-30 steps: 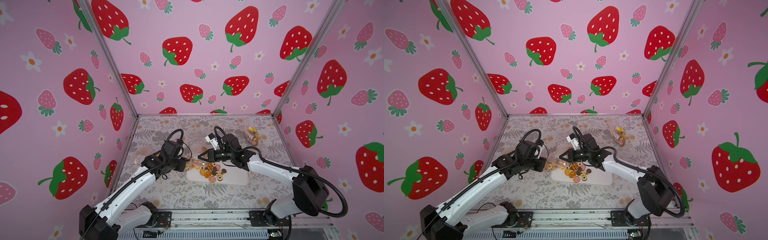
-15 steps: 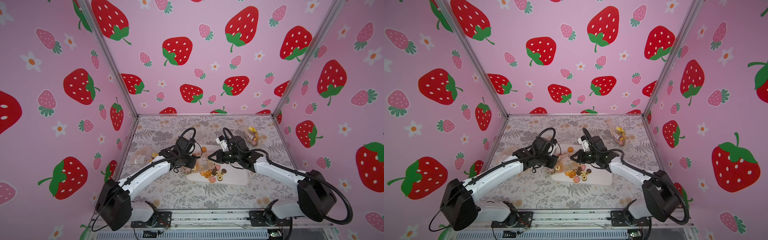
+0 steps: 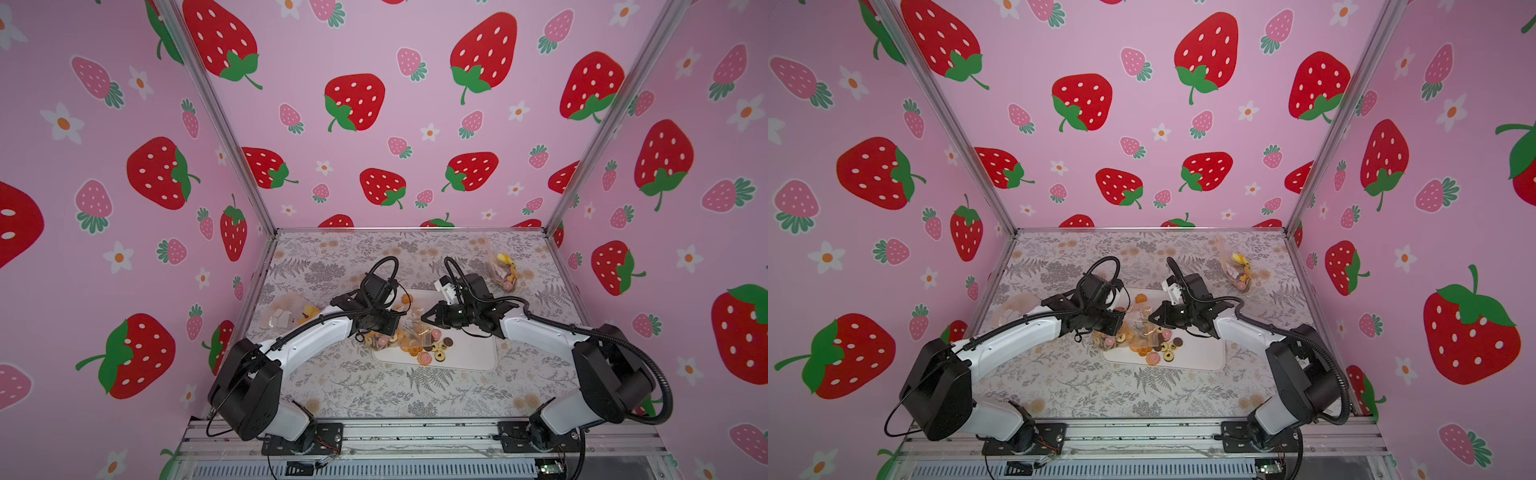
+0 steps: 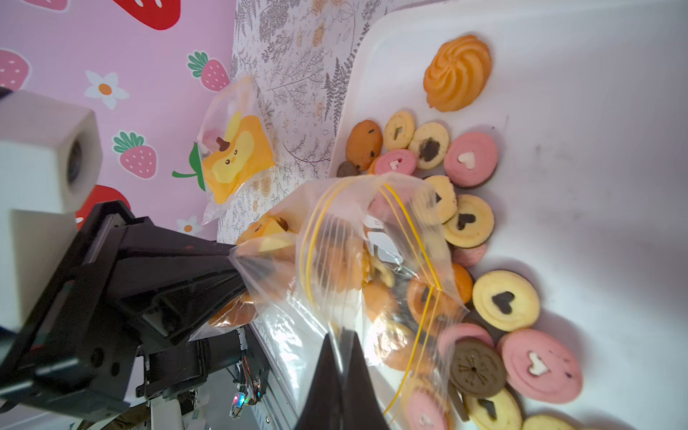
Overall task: Pour cookies out of the ziploc bag
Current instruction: 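Pour the cookies out of the ziploc bag onto the tray.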
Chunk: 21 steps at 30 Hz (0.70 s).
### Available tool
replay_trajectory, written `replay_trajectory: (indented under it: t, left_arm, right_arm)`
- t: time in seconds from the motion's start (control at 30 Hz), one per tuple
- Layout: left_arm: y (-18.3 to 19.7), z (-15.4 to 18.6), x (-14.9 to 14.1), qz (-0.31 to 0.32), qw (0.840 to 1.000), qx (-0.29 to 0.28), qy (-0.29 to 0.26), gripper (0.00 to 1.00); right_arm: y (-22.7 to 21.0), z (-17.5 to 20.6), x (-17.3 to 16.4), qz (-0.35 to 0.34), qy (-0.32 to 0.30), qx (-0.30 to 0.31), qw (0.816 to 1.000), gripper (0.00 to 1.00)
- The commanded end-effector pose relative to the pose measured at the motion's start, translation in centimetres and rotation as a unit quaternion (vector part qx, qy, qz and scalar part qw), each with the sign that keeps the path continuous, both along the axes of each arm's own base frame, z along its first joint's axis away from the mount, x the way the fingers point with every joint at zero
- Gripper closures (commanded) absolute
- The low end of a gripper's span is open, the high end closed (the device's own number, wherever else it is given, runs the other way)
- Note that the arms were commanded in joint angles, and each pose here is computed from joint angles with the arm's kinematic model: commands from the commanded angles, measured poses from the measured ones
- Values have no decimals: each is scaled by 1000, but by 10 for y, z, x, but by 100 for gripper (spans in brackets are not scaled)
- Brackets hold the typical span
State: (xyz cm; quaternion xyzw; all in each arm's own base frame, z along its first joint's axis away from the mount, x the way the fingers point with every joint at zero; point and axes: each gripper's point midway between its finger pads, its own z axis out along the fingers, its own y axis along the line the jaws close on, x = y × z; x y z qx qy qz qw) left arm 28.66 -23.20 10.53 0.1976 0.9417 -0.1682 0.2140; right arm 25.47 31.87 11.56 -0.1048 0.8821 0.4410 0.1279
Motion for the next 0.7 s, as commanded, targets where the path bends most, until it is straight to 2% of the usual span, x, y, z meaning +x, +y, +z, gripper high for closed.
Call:
replay_trajectory:
  t: [0.0, 0.03, 0.07, 0.1, 0.2, 0.3, 0.4, 0.57, 0.67]
  left_arm:
    - [1, -6, 9, -9, 1000, 22, -1, 100]
    - [-1, -6, 10, -11, 1000, 20, 0, 100]
    - [-3, -4, 11, -13, 1000, 16, -1, 96]
    - [-5, -1, 13, -14, 1000, 15, -2, 86]
    - [-7, 14, 15, -12, 1000, 4, -14, 65]
    - [-2, 34, 13, -2, 999, -7, -37, 47]
    - [8, 49, 8, 14, 998, -6, -56, 35]
    - [30, 61, -5, 43, 996, -2, -78, 27]
    - [39, 56, -12, 56, 996, 0, -75, 29]
  right_arm:
    - [-2, 3, 11, -4, -9, -10, 1000, 100]
    - [-1, 4, 12, -2, -8, -11, 1000, 100]
    - [0, 5, 14, -1, -9, -10, 1000, 100]
    - [2, 7, 15, 1, -9, -8, 1000, 100]
    - [5, 12, 19, 3, -12, -6, 1000, 100]
    - [6, 16, 22, 2, -14, -2, 1000, 100]
    - [8, 19, 23, 4, -14, 2, 1000, 100]
    - [7, 17, 23, 5, -13, 1, 1000, 100]
    - [6, 17, 23, 4, -13, 0, 1000, 100]
